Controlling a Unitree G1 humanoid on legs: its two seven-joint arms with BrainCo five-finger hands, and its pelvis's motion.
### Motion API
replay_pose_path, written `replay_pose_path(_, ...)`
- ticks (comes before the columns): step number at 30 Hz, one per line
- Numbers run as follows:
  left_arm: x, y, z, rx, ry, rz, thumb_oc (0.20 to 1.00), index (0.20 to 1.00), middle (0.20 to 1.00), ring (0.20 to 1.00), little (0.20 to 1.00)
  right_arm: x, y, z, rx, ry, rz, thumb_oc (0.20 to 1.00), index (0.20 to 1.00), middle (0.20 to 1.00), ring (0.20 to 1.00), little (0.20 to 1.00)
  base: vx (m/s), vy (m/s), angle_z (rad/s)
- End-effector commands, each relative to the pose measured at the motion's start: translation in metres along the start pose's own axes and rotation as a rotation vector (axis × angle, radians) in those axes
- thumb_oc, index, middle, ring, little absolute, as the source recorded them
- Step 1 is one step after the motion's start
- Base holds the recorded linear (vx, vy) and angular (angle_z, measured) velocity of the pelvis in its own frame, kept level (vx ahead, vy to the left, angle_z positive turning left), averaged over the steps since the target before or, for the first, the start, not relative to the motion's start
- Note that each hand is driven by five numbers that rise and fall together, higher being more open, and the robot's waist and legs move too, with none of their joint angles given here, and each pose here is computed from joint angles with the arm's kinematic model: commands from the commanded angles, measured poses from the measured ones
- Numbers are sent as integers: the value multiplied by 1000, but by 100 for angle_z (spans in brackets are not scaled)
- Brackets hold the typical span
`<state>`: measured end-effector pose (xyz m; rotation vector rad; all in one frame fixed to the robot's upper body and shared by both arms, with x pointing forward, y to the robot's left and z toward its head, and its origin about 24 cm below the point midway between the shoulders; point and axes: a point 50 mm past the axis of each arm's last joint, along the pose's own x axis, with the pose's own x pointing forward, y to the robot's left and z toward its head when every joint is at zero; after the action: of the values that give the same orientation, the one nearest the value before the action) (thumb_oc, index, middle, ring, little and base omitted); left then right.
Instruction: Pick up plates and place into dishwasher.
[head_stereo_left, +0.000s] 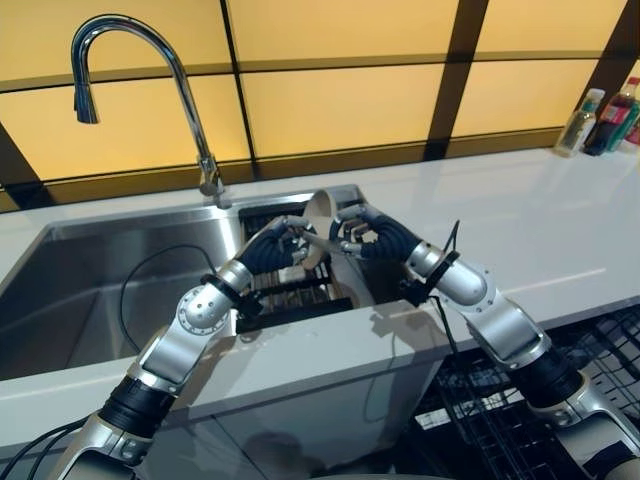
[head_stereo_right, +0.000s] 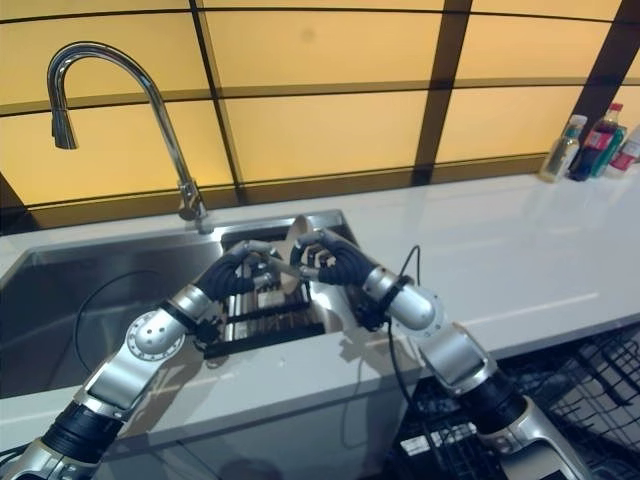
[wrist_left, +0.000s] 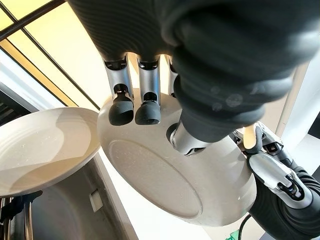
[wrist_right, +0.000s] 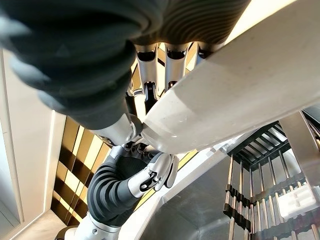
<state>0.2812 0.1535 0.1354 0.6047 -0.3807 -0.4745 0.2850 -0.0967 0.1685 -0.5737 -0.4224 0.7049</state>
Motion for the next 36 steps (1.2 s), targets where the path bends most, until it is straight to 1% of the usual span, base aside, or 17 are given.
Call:
replay_pose_path(1, 14, 23, 23, -28, -136, 108, 200, 200, 200, 200, 200, -6, -15, 20, -75, -92, -36, 200, 200, 200, 200, 200, 0, 0, 0)
replay_pose_path(5, 13, 23, 22, -31, -133, 111, 200, 200, 200, 200, 200, -7, -18, 21, -88, -97, -63, 200, 200, 200, 200, 200, 0, 0, 0)
replay_pose_path(12, 11, 23, 18, -40, -120, 127, 200, 200, 200, 200, 200, -12, -30, 23, -123, -122, -190, 200, 200, 200, 200, 200, 0, 0, 0)
replay_pose_path(18, 6, 27, 15, -54, -107, 147, 200, 200, 200, 200, 200, -23, -56, 24, -186, -118, -360, 200, 200, 200, 200, 200, 0, 0, 0)
replay_pose_path(22, 2, 30, 10, -65, -86, 155, 200, 200, 200, 200, 200, -33, -68, 23, -217, -113, -428, 200, 200, 200, 200, 200, 0, 0, 0)
replay_pose_path(27, -3, 33, 4, -90, -59, 177, 200, 200, 200, 200, 200, -41, -75, 22, -230, -108, -468, 200, 200, 200, 200, 200, 0, 0, 0)
replay_pose_path(36, -5, 34, 2, -110, -65, 200, 200, 200, 200, 200, 200, -49, -80, 16, -223, -76, -505, 200, 200, 200, 200, 200, 3, -5, -3)
